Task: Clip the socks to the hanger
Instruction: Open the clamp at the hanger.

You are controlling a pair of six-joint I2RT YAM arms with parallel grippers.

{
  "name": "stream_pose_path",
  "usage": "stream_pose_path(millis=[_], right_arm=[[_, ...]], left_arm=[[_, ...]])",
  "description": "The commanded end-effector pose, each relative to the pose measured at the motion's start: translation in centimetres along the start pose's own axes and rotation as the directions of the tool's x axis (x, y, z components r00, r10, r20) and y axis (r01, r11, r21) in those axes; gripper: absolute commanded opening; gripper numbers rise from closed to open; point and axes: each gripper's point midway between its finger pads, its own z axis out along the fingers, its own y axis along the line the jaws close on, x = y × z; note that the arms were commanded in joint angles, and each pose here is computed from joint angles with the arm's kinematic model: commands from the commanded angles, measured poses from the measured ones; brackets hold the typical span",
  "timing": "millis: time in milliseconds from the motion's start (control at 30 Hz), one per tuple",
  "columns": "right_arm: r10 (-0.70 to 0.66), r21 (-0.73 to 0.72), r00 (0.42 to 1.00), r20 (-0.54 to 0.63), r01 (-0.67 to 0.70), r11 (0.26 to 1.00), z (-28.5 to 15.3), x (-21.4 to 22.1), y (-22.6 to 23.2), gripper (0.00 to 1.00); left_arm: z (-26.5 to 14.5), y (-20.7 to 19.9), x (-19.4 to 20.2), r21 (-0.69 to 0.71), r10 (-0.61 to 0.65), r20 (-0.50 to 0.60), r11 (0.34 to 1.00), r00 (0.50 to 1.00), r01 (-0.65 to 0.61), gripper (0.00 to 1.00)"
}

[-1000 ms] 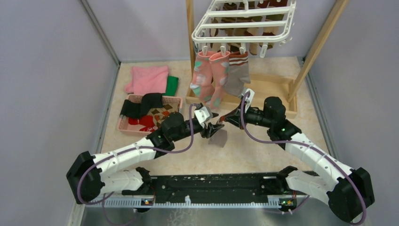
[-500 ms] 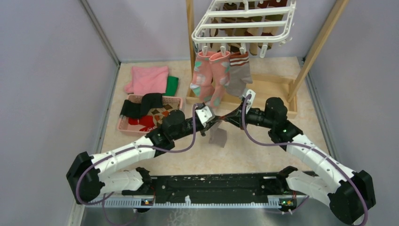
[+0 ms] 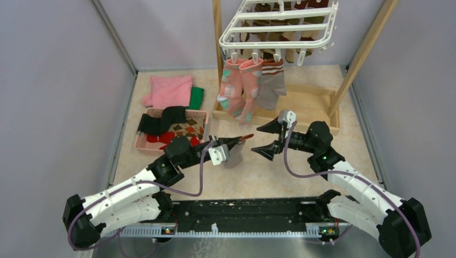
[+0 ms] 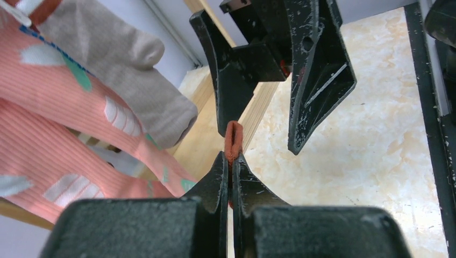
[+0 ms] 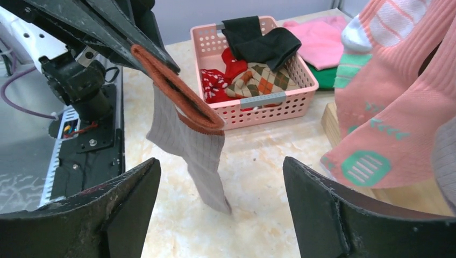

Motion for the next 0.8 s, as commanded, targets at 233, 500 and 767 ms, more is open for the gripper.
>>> stream_pose_path(millis=[233,500,767], right_arm=[[-0.079,-0.114,0.967,0.243,0.109,0.987,0.6,-4.7,2.9,0.86],[-0.069,-0.101,0.966,0.247,0.097,0.99,1.3,-4.5,2.9,0.83],[-0.062,-0.08,0.973,0.222,0.082,0.993,1.6,-4.4,2.3,0.55]], left_arm=[[0.0,-1.5,-3.0,0.065,0.117,0.192,0.989,0.974,-0.131,0.0],[0.5,-1.4,-3.6,0.044,0.124,0.248,0.989,0.961,-0.139,0.0],[0.7,-0.9,-3.7,0.019,0.132,0.259,0.99,0.957,-0.142,0.0]])
